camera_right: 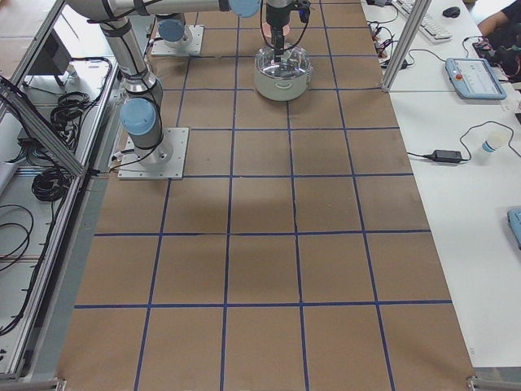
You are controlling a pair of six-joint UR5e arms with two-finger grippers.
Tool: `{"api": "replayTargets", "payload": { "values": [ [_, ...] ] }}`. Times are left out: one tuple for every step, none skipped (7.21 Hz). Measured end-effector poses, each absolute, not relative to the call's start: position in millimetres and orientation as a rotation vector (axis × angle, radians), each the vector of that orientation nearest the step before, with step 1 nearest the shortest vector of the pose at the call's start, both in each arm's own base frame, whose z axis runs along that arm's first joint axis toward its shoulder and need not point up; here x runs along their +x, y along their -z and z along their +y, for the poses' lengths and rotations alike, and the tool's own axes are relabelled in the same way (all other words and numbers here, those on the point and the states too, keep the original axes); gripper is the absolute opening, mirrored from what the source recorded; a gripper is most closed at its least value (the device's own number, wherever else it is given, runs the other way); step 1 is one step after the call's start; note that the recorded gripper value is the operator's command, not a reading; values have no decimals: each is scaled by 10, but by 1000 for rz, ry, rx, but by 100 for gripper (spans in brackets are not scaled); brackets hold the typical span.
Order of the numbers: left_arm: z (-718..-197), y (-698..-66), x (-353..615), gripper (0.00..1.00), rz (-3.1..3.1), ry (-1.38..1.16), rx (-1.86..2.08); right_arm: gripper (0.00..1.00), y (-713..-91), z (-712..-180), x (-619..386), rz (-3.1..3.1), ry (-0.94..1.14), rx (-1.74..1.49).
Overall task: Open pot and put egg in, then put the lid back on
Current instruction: 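Move the right gripper toward the lid knob while the left approaches the bowl, then grasp the glass lid knob with the right gripper while the left lowers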
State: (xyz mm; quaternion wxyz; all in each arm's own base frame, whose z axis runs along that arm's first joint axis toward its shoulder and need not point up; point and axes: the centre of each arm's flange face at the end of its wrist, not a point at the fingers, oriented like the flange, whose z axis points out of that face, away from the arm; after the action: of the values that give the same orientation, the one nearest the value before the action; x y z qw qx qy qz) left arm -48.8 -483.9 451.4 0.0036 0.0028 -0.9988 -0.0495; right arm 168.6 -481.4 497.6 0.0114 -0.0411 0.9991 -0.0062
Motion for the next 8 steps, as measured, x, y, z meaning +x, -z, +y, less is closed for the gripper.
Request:
{"api": "replayTargets", "payload": {
  "values": [
    [-4856,-4411,-351,100,-3131,136,11,100,-4961,-4841,1701,3115,21,-129],
    [-4874,-4299,-247,100,-3135,103,27,100,-4906,-4904,1736,3114,16,-135],
    [-4874,-4154,-177,100,-3137,72,40,100,-4820,-5021,1855,3110,9,-163],
    [-4864,-4011,-118,100,-3137,47,44,100,-4731,-5154,2088,3105,3,-203],
    [-4852,-3887,-64,100,-3137,30,42,100,-4611,-5286,2389,3101,-9,-243],
    [-4837,-3763,-35,100,-3134,35,26,100,-4446,-5387,2725,3101,-10,-249],
    [-4836,-3647,-18,100,-3132,39,6,100,-4266,-5411,3087,3106,1,-226],
    [-4857,-3548,-4,100,-3134,29,-6,100,-4082,-5396,3400,3109,8,-188]
  ]
}}
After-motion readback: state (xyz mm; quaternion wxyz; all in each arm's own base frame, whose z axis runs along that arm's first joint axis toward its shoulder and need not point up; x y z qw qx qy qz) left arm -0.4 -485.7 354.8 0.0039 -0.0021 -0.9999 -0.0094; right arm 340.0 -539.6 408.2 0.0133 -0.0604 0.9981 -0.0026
